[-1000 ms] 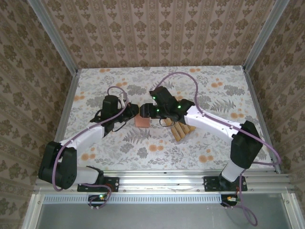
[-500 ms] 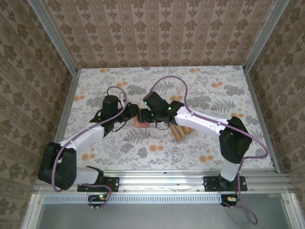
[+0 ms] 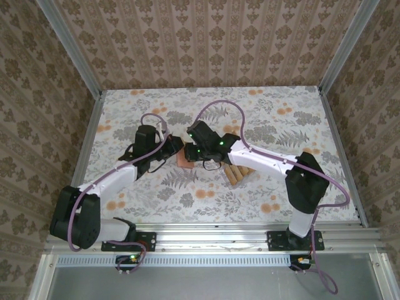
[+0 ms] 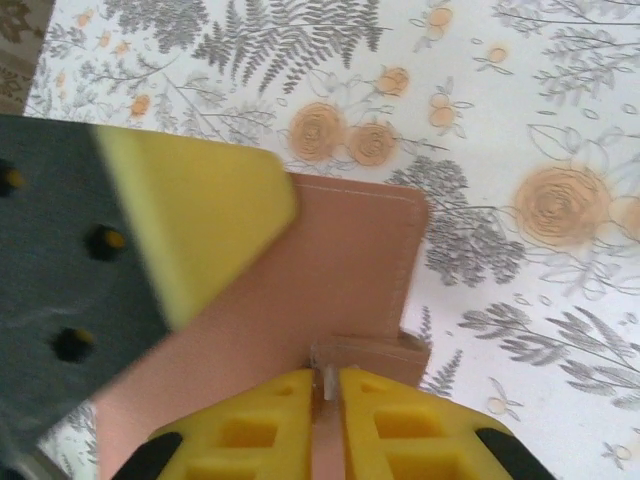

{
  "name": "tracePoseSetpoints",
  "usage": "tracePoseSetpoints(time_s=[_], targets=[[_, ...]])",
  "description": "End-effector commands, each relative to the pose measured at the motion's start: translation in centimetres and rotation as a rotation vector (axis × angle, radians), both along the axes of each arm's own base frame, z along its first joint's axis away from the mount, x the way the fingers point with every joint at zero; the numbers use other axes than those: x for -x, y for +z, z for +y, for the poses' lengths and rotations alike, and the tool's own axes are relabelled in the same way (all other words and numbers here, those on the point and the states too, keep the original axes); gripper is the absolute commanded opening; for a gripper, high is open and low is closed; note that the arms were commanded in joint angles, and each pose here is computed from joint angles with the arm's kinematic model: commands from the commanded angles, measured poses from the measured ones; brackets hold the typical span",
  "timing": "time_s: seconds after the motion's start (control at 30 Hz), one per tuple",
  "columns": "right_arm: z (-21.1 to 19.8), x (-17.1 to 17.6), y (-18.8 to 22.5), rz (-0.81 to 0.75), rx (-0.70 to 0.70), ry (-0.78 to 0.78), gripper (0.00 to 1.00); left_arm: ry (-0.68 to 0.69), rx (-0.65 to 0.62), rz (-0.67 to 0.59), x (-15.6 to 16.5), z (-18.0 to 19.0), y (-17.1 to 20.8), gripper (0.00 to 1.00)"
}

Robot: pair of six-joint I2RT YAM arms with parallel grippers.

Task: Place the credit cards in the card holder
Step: Open the button on the card holder, then place the card holder at the center of the table.

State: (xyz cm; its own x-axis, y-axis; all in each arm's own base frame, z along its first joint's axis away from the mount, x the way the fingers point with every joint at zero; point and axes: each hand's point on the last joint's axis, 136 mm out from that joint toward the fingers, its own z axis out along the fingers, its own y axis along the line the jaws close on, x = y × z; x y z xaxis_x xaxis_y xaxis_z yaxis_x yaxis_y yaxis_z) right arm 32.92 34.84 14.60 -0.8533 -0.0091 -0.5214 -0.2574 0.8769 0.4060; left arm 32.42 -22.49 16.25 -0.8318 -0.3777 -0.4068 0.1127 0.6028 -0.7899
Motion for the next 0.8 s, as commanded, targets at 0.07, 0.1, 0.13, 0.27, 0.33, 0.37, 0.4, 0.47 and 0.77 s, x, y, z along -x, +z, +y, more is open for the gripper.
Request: tracePoseSetpoints(time_s=[0.07, 0.1, 0.13, 0.27, 0.33, 0.37, 0.4, 0.47, 0.77], targets=[[-5.7, -0.5, -2.8, 0.057, 0.065, -0.116, 0.13, -0.007, 0.048, -0.093, -0.8, 0.0, 3.7, 0.0], [-5.9, -0.5, -2.7, 0.059, 0.059, -0.116, 0.13, -0.006, 0.048, -0.089, -0.9, 0.1, 3.6, 0.0], [-6.0, -0.5, -2.6, 0.06, 0.053, -0.111, 0.14, -0.009, 0.046, -0.089, -0.9, 0.0, 3.5, 0.0], [-5.8, -0.2, -1.2, 0.053, 0.014, -0.087, 0.33, -0.028, 0.032, -0.09, -0.9, -0.1, 2.8, 0.0], [-5.6, -0.1, -0.2, 0.049, -0.018, -0.079, 0.43, -0.041, 0.026, -0.089, -0.9, -0.2, 2.4, 0.0], [-5.5, 0.0, 0.4, 0.043, -0.034, -0.076, 0.46, -0.044, 0.025, -0.091, -0.9, -0.3, 2.3, 0.0], [-5.4, 0.1, 0.9, 0.039, -0.056, -0.068, 0.49, -0.047, 0.024, -0.087, -0.9, -0.3, 2.1, 0.0], [-5.0, 0.2, 2.1, 0.027, -0.099, -0.059, 0.55, -0.056, 0.024, -0.09, -0.9, -0.5, 1.9, 0.0], [-2.2, -0.3, 2.3, 0.071, -0.177, -0.023, 0.57, -0.07, 0.029, -0.103, -0.8, -0.7, 2.3, 0.0]])
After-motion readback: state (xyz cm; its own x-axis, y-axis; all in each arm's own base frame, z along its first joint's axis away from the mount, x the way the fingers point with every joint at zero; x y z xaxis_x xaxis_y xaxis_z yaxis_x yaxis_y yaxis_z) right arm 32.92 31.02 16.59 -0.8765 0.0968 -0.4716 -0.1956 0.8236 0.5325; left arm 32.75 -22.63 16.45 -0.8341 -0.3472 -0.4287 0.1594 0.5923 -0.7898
